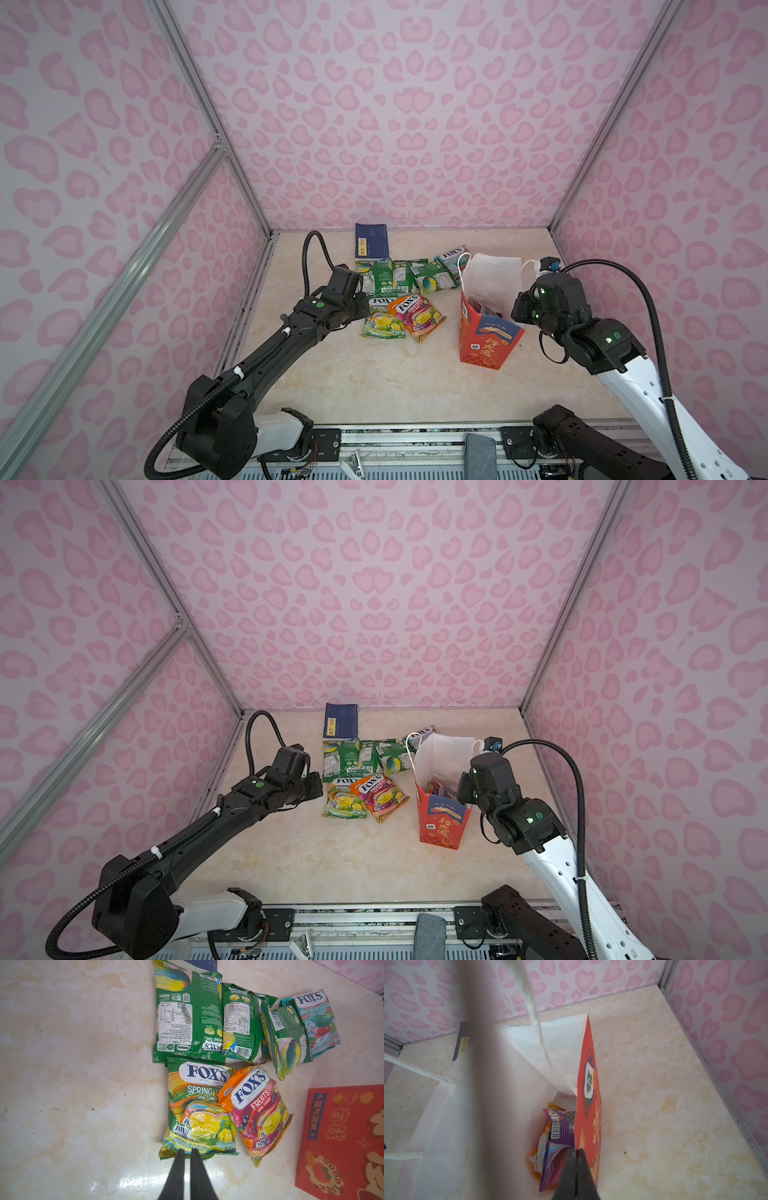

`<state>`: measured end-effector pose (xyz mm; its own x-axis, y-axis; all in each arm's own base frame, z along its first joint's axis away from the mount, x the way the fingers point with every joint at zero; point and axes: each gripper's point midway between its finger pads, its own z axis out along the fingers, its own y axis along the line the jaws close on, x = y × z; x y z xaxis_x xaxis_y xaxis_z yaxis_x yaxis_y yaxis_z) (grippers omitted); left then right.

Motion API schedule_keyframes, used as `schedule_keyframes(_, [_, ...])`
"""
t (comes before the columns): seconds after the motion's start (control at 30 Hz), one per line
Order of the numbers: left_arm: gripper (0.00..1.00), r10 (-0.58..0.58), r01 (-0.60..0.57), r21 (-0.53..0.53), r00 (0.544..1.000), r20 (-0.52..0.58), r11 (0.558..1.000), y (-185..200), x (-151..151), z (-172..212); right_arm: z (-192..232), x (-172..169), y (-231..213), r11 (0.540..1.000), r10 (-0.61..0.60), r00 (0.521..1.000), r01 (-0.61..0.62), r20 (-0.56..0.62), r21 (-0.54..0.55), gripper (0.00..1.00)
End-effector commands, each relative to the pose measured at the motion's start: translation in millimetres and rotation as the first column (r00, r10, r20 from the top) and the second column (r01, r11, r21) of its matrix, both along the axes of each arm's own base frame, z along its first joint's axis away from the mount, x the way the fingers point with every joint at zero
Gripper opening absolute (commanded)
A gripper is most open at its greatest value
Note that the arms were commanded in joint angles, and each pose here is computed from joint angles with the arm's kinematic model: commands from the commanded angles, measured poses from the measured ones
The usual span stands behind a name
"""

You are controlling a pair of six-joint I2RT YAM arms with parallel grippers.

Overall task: Place the snacks into the paper bag
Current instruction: 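Lower the left gripper onto the green Fox's Spring Tea packet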

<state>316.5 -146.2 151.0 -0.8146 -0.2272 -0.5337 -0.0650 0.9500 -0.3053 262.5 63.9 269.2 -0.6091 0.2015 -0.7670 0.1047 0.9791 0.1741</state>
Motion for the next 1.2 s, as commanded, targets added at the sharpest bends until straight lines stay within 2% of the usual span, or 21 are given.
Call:
schedule_keyframes(0.0, [0.12, -0.002, 0.002, 0.016, 1.0, 0.01, 1.0, 4, -2, 6, 0, -1, -1, 1.0, 0.004, 1.0, -0.004, -0.002, -0.007, 0.0])
schedule_keyframes(0.33, [0.12, -0.061, 0.06, -0.019, 0.997, -0.038, 0.998, -11, -3, -5, 0, -1, 1, 1.0, 0.011, 1.0, -0.011, 0.001, -0.001, 0.0])
schedule_keyframes(0.37, [0.22, -0.08, 0.079, -0.035, 0.996, -0.048, 0.996, -15, -4, -8, -1, -1, 2, 1.0, 0.013, 1.0, -0.013, -0.002, -0.001, 0.0])
schedule_keyframes(0.43, [0.57, -0.105, 0.102, -0.041, 0.991, -0.088, 0.994, -21, -6, -21, -1, -1, 2, 1.0, 0.015, 1.0, -0.014, -0.001, 0.001, 0.0])
schedule_keyframes(0.47, [0.69, -0.114, 0.111, -0.031, 0.988, -0.105, 0.993, -23, -6, -27, -1, -1, 2, 1.0, 0.014, 1.0, -0.014, 0.0, 0.002, 0.0])
schedule_keyframes(0.53, [0.9, -0.147, 0.146, -0.018, 0.98, -0.135, 0.989, -29, -7, -38, -1, -1, 2, 1.0, 0.015, 1.0, -0.015, 0.001, 0.003, 0.0])
schedule_keyframes(0.57, [0.95, -0.151, 0.152, -0.009, 0.977, -0.15, 0.988, -30, -6, -44, 0, -2, 2, 1.0, 0.017, 1.0, -0.017, 0.004, 0.006, 0.0])
schedule_keyframes(0.67, [0.97, -0.145, 0.155, 0.032, 0.968, -0.204, 0.987, -30, -2, -66, 0, -2, 2, 1.0, 0.018, 1.0, -0.018, 0.004, 0.006, 0.0])
schedule_keyframes(0.8, [0.88, -0.129, 0.154, 0.069, 0.952, -0.279, 0.986, -34, 3, -94, 2, -3, 1, 1.0, 0.016, 1.0, -0.016, 0.007, 0.007, 0.0])
schedule_keyframes(1.0, [0.84, -0.106, 0.15, 0.117, 0.94, -0.323, 0.982, -35, 10, -120, 3, -5, -1, 1.0, 0.014, 1.0, -0.014, 0.009, -0.001, 0.0])
schedule_keyframes(1.17, [0.76, -0.099, 0.151, 0.126, 0.933, -0.346, 0.98, -36, 12, -132, 2, -5, -1, 1.0, 0.014, 1.0, -0.014, 0.009, -0.002, 0.0])
